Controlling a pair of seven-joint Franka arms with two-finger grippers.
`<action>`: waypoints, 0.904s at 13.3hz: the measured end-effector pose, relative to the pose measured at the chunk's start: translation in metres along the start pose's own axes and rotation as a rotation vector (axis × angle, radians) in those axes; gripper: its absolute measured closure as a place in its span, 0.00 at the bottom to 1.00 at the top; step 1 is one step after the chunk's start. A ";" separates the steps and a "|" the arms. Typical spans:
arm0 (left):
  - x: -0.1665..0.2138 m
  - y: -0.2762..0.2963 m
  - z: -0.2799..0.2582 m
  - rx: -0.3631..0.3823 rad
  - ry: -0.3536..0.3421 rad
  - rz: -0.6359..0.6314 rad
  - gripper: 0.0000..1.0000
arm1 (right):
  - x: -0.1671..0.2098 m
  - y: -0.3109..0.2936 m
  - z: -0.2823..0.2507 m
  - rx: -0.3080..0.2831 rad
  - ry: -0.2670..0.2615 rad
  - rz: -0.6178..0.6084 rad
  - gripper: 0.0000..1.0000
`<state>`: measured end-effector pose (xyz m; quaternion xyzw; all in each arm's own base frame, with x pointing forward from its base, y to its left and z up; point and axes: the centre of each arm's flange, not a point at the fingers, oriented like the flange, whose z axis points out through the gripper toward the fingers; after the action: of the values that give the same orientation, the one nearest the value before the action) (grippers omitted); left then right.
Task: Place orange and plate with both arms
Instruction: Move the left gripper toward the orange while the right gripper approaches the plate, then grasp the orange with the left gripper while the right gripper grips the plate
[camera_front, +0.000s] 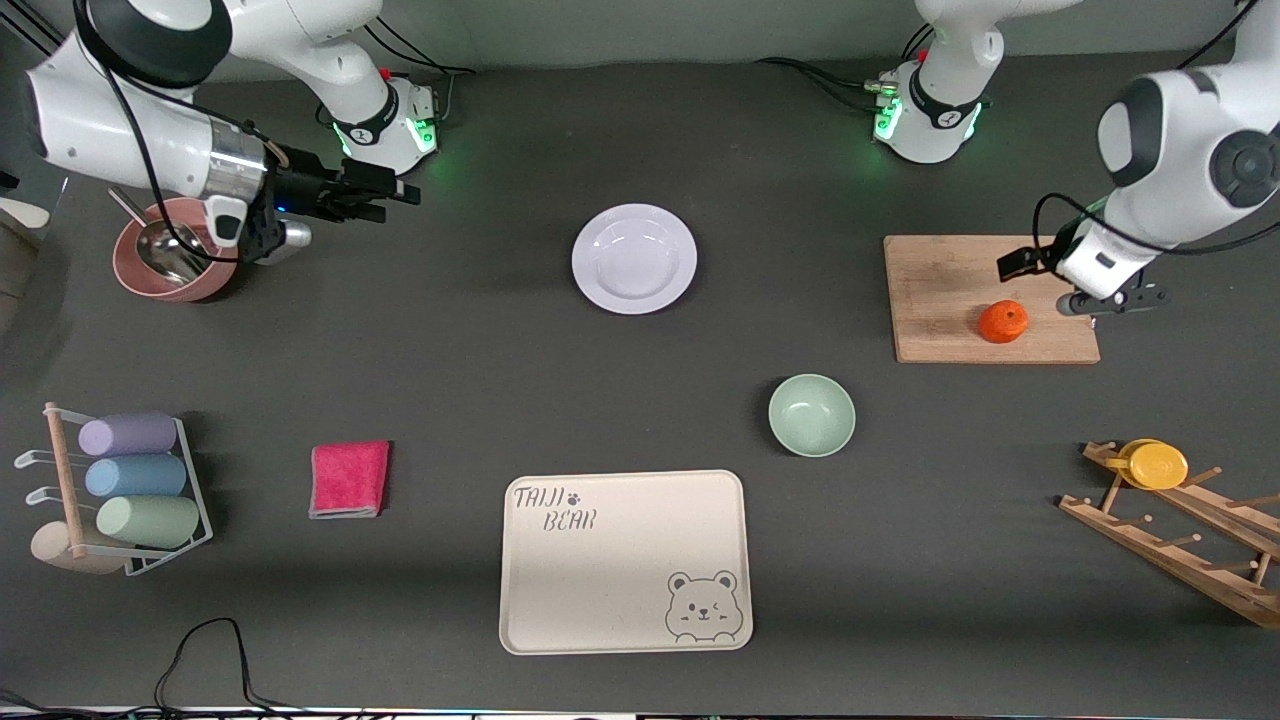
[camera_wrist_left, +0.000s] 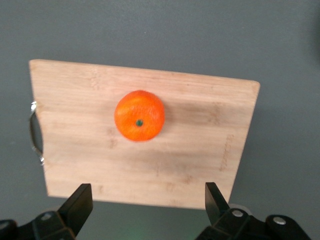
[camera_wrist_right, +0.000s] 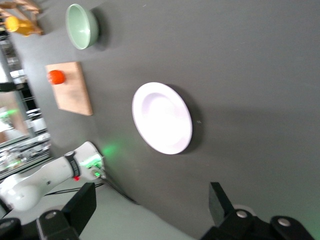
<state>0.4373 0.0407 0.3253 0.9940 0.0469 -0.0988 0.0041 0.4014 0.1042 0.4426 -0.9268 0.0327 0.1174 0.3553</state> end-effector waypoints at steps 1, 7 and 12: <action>0.008 0.000 0.016 -0.001 -0.002 0.000 0.00 | 0.005 0.007 0.012 0.039 -0.005 -0.009 0.00; 0.027 -0.003 0.065 -0.005 -0.020 -0.005 0.00 | 0.029 0.058 0.082 0.246 0.008 -0.068 0.00; 0.027 -0.007 0.074 -0.005 0.031 0.016 0.00 | 0.034 0.110 0.141 0.337 0.044 -0.167 0.00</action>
<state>0.4488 0.0490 0.2476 0.9957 0.0392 -0.0833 0.0066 0.3909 0.1167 0.2610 -0.8561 -0.0172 0.0602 0.5131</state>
